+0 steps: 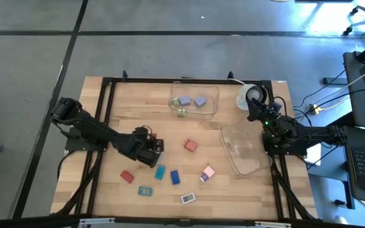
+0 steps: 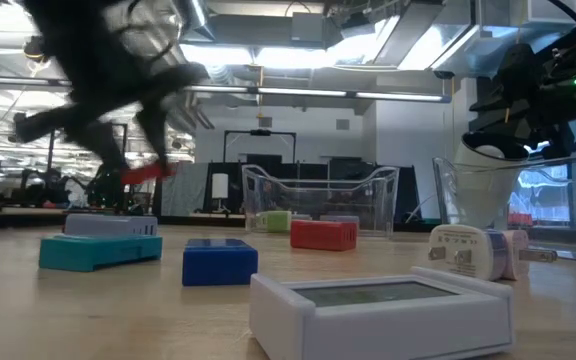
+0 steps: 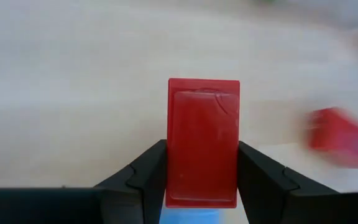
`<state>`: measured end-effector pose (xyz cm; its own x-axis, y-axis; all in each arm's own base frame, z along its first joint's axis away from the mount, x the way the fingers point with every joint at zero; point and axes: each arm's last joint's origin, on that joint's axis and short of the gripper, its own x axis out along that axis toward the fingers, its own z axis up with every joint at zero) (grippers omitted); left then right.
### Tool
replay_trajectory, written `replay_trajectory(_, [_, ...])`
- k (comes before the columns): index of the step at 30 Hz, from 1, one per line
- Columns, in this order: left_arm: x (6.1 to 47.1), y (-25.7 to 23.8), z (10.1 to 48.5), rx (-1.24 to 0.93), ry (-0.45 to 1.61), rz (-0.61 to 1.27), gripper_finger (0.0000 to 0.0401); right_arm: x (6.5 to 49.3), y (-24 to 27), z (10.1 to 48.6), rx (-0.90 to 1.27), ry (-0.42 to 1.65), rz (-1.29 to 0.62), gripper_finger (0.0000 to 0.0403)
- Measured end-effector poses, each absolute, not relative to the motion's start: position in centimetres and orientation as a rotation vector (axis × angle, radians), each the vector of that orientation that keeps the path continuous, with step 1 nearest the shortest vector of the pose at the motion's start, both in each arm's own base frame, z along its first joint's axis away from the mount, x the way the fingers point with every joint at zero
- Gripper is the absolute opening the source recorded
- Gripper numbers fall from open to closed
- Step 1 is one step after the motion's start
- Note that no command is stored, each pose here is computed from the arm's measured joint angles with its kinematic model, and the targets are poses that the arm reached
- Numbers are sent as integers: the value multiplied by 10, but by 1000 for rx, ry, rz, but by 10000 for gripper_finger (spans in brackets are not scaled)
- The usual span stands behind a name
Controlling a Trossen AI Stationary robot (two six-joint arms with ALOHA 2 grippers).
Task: Pick & Place Office items
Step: Put the top red digital clock into the bottom transparent bin
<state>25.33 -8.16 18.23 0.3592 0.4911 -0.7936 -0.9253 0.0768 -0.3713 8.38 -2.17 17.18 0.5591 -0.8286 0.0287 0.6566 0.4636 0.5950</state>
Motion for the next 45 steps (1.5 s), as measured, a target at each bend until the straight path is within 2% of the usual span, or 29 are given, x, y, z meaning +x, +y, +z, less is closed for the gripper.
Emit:
replay_trajectory(6, [292, -73, 230, -794, 439, 960, 155, 84, -22, 172, 571, -336, -934, 246])
replay_trajectory(13, [335, -59, 290, -588, 288, 662, 158, 84, -21, 173, 590, -345, -910, 246])
replay_trajectory(19, [353, -53, 330, -426, 67, 402, 156, 87, -19, 174, 798, -404, -755, 247])
replay_trajectory(24, [356, -49, 346, -285, -42, 306, 157, 89, -17, 174, 910, -413, -655, 247])
replay_trajectory(28, [357, -44, 344, -173, -18, 345, 157, 91, -14, 177, 1064, -416, -499, 247])
replay_trajectory(38, [381, -24, 301, -108, 147, 440, 159, 91, -9, 191, 1104, -435, -220, 247])
replay_trajectory(45, [407, -16, 249, -174, 233, 475, 160, 91, -9, 199, 1113, -479, -195, 247])
